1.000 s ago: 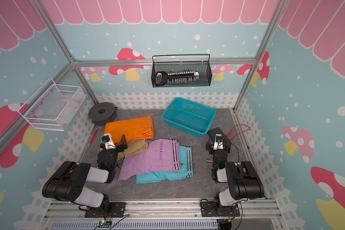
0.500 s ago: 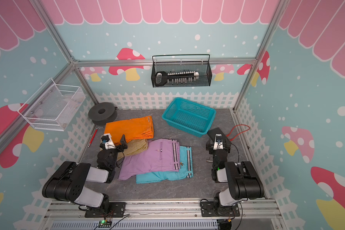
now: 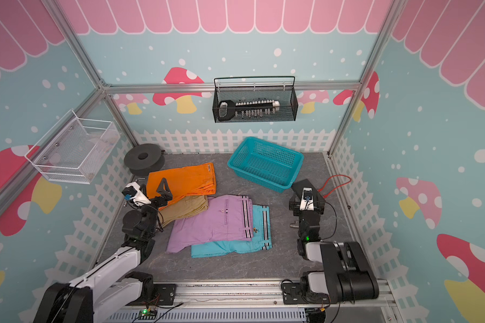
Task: Put the folded long pants in the basket
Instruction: Move the basket to the center of the board.
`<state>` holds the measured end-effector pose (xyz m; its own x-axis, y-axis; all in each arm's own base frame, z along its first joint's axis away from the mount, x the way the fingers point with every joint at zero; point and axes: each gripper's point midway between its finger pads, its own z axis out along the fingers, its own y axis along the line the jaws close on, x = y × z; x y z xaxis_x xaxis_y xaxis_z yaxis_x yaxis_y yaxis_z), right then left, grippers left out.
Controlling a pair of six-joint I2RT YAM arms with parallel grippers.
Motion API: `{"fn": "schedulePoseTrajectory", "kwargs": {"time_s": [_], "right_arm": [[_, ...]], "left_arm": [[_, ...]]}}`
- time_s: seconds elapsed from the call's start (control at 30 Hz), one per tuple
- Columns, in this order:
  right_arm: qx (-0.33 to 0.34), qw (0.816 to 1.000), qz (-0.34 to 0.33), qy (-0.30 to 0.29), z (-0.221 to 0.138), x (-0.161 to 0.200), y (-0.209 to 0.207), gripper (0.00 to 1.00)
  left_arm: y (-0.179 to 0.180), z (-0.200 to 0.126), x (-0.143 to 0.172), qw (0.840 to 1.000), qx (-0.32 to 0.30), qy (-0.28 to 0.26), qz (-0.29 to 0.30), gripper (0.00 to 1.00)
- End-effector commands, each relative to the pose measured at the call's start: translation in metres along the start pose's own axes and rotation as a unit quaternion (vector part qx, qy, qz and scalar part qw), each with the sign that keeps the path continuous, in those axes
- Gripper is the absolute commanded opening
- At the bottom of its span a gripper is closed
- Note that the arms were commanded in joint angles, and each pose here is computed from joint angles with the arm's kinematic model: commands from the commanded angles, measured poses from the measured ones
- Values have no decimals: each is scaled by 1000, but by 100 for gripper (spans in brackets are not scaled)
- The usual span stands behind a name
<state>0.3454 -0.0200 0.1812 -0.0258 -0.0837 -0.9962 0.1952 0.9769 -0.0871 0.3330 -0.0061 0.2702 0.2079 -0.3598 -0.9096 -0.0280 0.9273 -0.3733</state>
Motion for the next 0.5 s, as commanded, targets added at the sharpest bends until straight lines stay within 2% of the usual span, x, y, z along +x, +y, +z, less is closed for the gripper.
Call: {"fn": "schedulePoseTrajectory", "kwargs": {"time_s": [0.0, 0.07, 0.1, 0.17, 0.23, 0.33, 0.4, 0.47], "right_arm": [[31, 989, 142, 10, -14, -35, -16, 99], [-34, 977, 211, -2, -27, -55, 0, 99], [-96, 969, 228, -5, -34, -68, 19, 98], [-197, 950, 241, 7, -44, -82, 53, 95], [-234, 930, 275, 64, -41, -72, 72, 92], [-304, 895, 289, 153, -36, -54, 117, 86], [-339, 878, 271, 199, -33, -40, 148, 81], [-331, 875, 257, 242, -24, -19, 164, 82]], "left_arm": [[11, -14, 25, 992, -37, 70, -96, 99], [3, -17, 23, 989, -11, 64, -133, 99], [-9, -14, 24, 987, 18, 74, -140, 99], [-33, 3, 30, 980, 63, 121, -147, 99], [-54, 28, 47, 966, 78, 197, -148, 91], [-81, 58, 81, 935, 104, 305, -145, 67], [-93, 68, 105, 922, 114, 342, -143, 64], [-101, 76, 123, 912, 112, 370, -137, 63]]}}
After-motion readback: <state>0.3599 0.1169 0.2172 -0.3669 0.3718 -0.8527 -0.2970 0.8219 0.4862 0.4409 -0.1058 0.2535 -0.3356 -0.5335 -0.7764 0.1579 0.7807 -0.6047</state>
